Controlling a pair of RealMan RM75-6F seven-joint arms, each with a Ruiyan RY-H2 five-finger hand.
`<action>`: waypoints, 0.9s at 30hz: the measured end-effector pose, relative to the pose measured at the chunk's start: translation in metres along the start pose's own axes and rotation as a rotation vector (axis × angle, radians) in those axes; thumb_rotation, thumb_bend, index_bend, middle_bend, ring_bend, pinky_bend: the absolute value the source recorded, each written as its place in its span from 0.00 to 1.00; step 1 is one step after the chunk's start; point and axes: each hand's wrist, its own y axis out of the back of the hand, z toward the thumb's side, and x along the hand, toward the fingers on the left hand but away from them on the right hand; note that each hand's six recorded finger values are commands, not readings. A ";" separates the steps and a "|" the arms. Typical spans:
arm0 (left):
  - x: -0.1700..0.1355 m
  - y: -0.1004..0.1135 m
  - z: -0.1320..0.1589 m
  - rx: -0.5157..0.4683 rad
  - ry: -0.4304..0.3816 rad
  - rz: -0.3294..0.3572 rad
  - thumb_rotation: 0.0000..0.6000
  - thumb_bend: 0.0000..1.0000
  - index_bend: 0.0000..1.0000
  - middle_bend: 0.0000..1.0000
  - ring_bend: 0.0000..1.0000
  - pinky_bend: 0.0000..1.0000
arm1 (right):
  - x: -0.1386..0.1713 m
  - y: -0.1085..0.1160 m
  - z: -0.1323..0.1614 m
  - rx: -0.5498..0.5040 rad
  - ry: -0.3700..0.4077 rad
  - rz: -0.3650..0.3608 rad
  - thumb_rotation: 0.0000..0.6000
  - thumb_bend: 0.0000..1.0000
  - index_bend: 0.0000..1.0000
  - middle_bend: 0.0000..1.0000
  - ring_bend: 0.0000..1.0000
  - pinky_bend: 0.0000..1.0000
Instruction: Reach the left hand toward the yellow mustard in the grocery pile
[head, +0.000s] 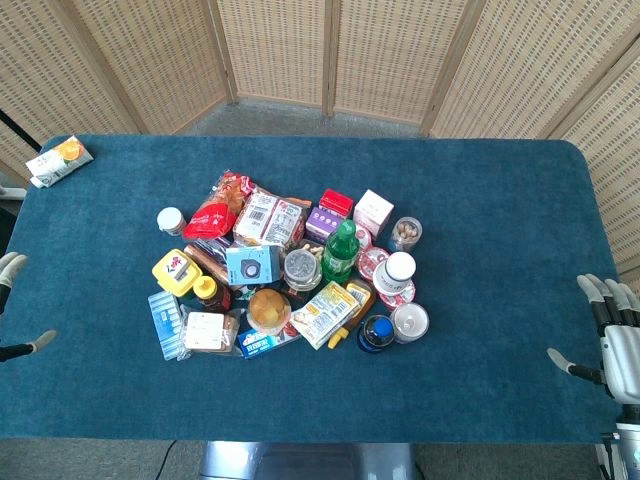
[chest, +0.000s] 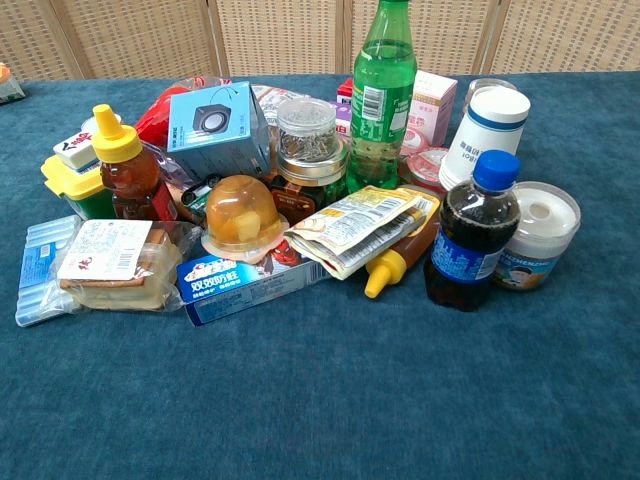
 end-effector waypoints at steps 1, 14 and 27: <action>0.000 0.000 0.000 0.001 0.000 0.000 1.00 0.00 0.01 0.00 0.00 0.00 | 0.000 0.000 0.000 0.000 -0.001 -0.001 1.00 0.00 0.00 0.00 0.00 0.00; 0.037 -0.007 0.013 0.129 -0.095 -0.016 1.00 0.00 0.07 0.00 0.00 0.00 | -0.001 0.000 -0.001 0.002 -0.006 0.001 1.00 0.00 0.00 0.00 0.00 0.00; 0.114 -0.033 0.086 0.354 -0.247 -0.105 1.00 0.00 0.08 0.00 0.00 0.00 | -0.002 0.002 -0.003 -0.011 -0.011 -0.004 1.00 0.00 0.00 0.00 0.00 0.00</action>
